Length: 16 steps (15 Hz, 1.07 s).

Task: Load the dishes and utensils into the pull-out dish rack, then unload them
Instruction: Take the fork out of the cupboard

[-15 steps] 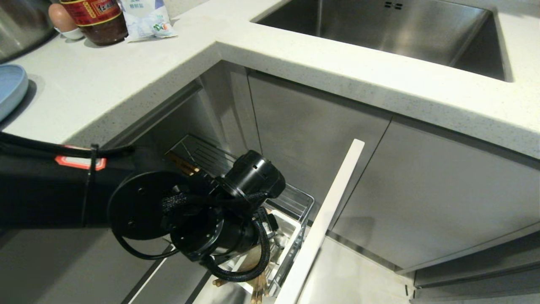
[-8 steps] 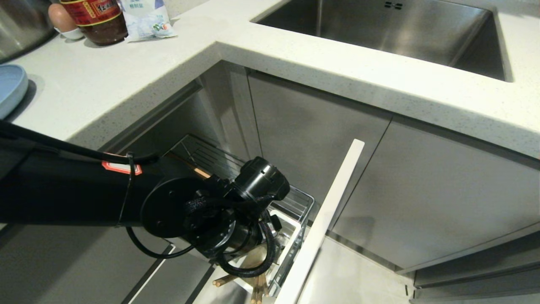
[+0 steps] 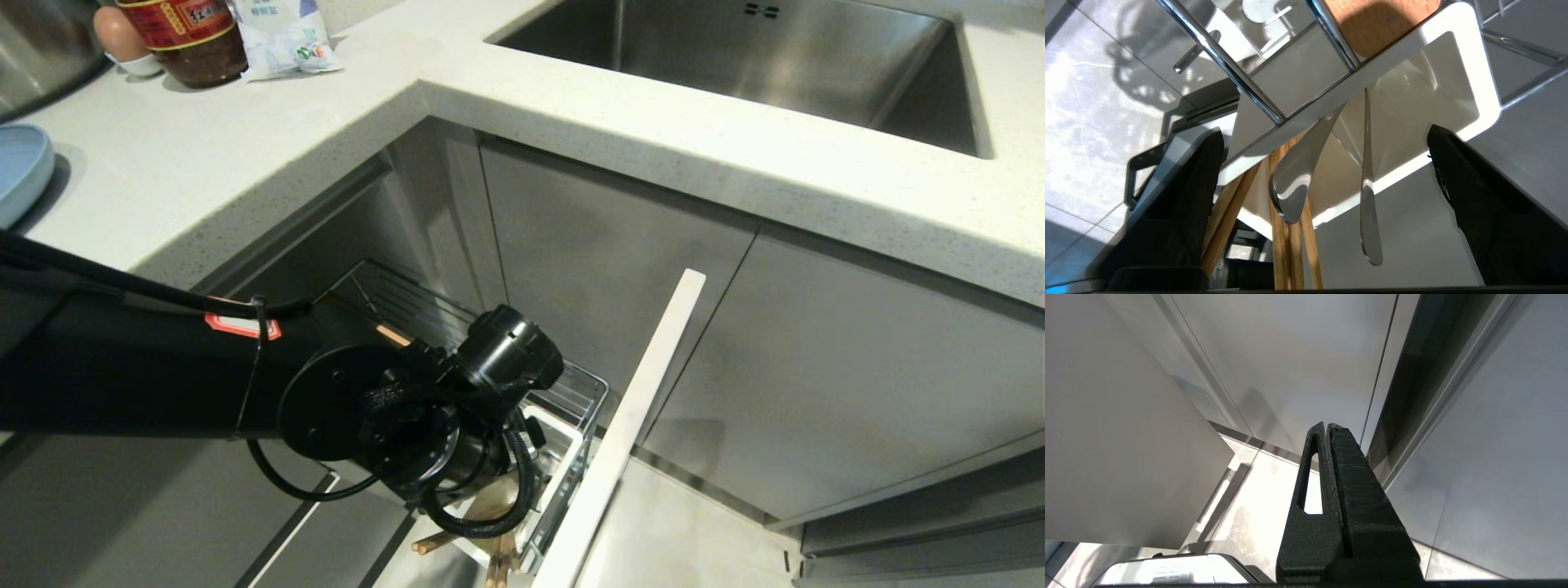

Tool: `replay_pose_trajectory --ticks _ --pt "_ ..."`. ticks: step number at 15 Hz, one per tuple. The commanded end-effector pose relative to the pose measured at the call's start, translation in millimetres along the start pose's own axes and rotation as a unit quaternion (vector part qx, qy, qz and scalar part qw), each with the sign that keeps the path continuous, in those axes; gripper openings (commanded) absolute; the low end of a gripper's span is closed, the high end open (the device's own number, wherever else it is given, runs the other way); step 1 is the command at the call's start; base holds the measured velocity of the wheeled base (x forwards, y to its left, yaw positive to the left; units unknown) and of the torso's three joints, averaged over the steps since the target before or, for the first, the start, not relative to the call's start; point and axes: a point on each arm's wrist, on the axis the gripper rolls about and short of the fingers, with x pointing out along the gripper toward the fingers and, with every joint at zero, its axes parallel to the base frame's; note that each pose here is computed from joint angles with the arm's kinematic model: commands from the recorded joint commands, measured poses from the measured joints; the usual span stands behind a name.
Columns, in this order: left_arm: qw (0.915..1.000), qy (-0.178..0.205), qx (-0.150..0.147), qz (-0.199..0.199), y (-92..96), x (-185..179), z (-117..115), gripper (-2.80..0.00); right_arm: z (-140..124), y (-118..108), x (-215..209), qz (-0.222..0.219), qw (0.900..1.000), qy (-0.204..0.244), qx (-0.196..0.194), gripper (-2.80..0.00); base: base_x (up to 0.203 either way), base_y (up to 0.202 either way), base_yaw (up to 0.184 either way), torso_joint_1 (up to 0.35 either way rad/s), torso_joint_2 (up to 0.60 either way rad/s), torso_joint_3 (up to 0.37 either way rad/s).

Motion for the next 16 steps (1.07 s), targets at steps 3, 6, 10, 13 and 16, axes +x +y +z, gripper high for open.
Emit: replay_pose_trajectory --ticks 3,6,10,13,16 --pt "1.0 -0.001 -0.003 0.001 0.1 0 0 -2.8 0 0 0 0.0 1.0 -0.002 0.0 -2.8 0.0 0.0 0.0 0.0 0.0 0.0" --pt "1.0 0.0 -0.002 0.002 -0.3 1 -1 -2.8 0 0 0 0.0 1.0 -0.002 0.0 -2.8 0.0 0.0 0.0 0.0 0.0 0.0" --pt "1.0 -0.001 -0.001 0.001 -0.1 0 -1 -2.8 0 0 0 0.0 1.0 -0.002 0.0 -2.8 0.0 0.0 0.0 0.0 0.0 0.0" --pt "1.0 -0.001 0.0 -0.001 -0.7 -2 -1 -2.8 0 0 0 0.0 1.0 -0.002 0.0 -2.8 0.0 0.0 0.0 0.0 0.0 0.0" --pt "0.9999 -0.007 -0.002 -0.013 0.4 -12 1 -2.8 0 0 0 0.0 1.0 -0.002 0.0 -2.8 0.0 0.0 0.0 0.0 0.0 0.0"
